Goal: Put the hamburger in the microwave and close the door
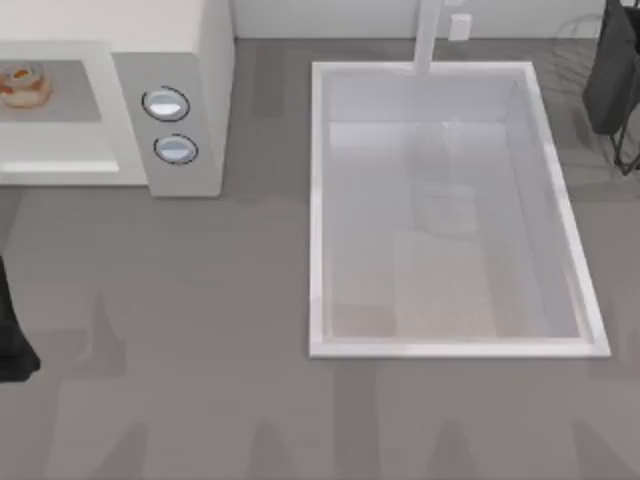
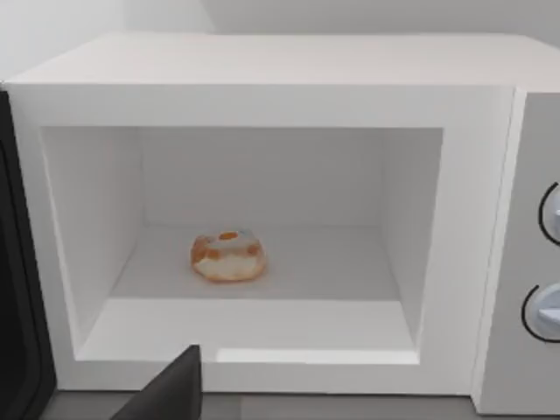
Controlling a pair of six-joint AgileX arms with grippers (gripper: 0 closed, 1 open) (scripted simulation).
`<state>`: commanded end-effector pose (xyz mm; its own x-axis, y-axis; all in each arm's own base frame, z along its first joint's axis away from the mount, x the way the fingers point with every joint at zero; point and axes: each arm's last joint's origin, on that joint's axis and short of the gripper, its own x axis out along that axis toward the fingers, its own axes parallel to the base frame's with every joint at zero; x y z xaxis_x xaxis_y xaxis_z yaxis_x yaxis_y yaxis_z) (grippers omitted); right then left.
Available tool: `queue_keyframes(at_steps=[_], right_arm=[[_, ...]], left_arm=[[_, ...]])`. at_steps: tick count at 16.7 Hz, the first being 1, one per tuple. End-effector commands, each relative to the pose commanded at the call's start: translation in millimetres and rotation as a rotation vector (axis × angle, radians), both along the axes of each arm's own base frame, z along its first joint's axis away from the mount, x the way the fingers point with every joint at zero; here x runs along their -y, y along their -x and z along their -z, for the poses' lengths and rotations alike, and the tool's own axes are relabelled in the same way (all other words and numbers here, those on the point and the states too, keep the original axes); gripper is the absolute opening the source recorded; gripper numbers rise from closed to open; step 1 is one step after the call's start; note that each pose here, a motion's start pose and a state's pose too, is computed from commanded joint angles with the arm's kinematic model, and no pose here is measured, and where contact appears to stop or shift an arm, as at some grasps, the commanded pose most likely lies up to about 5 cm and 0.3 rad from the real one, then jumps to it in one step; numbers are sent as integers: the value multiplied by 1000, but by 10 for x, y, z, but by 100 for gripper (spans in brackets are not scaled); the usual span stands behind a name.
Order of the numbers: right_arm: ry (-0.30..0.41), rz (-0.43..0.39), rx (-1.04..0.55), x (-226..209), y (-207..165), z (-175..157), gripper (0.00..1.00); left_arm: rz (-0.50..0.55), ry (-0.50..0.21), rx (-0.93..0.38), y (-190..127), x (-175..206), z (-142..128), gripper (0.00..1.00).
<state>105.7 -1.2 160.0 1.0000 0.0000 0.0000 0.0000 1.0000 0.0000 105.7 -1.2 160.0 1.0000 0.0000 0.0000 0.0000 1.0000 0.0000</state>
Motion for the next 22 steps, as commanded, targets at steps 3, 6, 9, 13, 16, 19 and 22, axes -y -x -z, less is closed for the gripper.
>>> queue_keyframes(at_steps=[3, 6, 9, 13, 16, 19, 22], right_arm=[[0, 0, 0, 0, 0, 0, 100], [0, 0, 0, 0, 0, 0, 100], [0, 0, 0, 0, 0, 0, 100], [0, 0, 0, 0, 0, 0, 100], [0, 0, 0, 0, 0, 0, 100], [0, 0, 0, 0, 0, 0, 100], [0, 0, 0, 0, 0, 0, 100]], left_arm=[[0, 0, 0, 0, 0, 0, 100], [0, 0, 0, 0, 0, 0, 77], [0, 0, 0, 0, 0, 0, 55], [0, 0, 0, 0, 0, 0, 25], [0, 0, 0, 0, 0, 0, 2], [0, 0, 0, 0, 0, 0, 0], [0, 0, 0, 0, 0, 0, 0]])
